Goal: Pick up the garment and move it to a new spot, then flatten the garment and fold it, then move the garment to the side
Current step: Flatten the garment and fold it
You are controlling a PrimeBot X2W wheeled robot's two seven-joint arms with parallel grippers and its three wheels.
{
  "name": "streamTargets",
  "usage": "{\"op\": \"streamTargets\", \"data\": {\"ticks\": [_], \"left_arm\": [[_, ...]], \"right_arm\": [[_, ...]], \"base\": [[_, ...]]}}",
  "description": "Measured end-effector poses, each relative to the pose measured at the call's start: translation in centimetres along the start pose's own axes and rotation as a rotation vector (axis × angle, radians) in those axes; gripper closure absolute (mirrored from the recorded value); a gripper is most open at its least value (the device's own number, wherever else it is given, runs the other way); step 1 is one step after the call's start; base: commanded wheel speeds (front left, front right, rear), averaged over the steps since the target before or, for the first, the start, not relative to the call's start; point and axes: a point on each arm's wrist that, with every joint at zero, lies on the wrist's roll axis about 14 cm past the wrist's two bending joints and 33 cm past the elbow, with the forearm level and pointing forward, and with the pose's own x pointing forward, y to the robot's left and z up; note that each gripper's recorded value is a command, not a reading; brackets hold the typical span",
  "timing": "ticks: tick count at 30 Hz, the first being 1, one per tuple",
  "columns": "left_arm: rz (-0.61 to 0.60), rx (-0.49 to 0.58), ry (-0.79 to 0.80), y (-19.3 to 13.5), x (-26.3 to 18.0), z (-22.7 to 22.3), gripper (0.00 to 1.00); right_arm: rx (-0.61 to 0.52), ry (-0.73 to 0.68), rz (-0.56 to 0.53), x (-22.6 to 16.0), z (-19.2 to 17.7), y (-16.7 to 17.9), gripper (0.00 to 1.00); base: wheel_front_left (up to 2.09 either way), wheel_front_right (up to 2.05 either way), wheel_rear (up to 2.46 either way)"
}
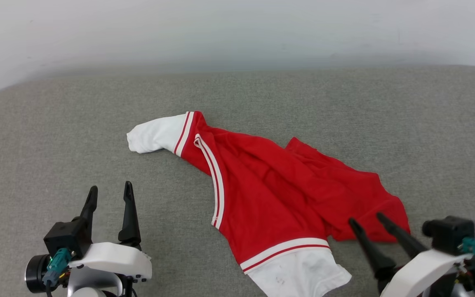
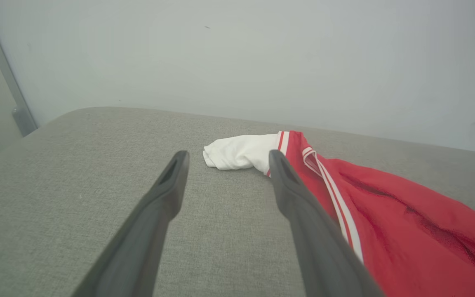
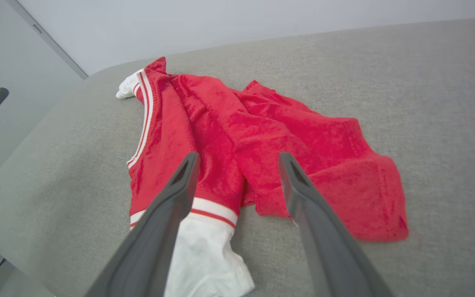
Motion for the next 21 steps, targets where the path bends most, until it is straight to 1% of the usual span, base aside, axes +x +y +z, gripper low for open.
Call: {"op": "streamTargets", "data": {"ticks": [2, 5, 7, 16, 18, 19, 21], "left_arm": [[0.006, -0.001, 0.003, 0.2, 0.0, -0.1, 0.00], [0.014, -0.003, 0.010, 0.4, -0.1, -0.4, 0.00], [0.023, -0.005, 0.004, 0.6, 0.0, -0.2, 0.00], [0.047, -0.012, 0.006, 1.4, 0.9, -0.7, 0.00], [0.056, -0.011, 0.015, 1.6, 1.1, -1.2, 0.00], [0.057, -0.012, 0.020, 1.6, 1.2, -1.4, 0.00], [0.067, -0.018, 0.023, 1.8, 1.4, -1.7, 0.00]], "right_arm": [[-0.002, 0.016, -0.041, 0.6, -0.1, -1.8, 0.00], [-0.018, 0.122, -0.073, 1.4, -1.9, -3.8, 0.00], [-0.030, 0.190, -0.077, 2.0, -3.0, -4.6, 0.00], [-0.114, 0.468, -0.016, 4.9, -7.7, -5.5, 0.00], [-0.113, 0.541, 0.002, 5.4, -8.9, -5.5, 0.00], [-0.133, 0.586, 0.004, 5.4, -9.6, -5.8, 0.00], [-0.124, 0.658, 0.017, 5.6, -10.7, -5.9, 0.00]], "base": [[0.00, 0.00, 0.00], [0.00, 0.00, 0.00], [0.00, 0.00, 0.00], [0.00, 0.00, 0.00], [0.00, 0.00, 0.00], [0.00, 0.00, 0.00], [0.00, 0.00, 0.00]]}}
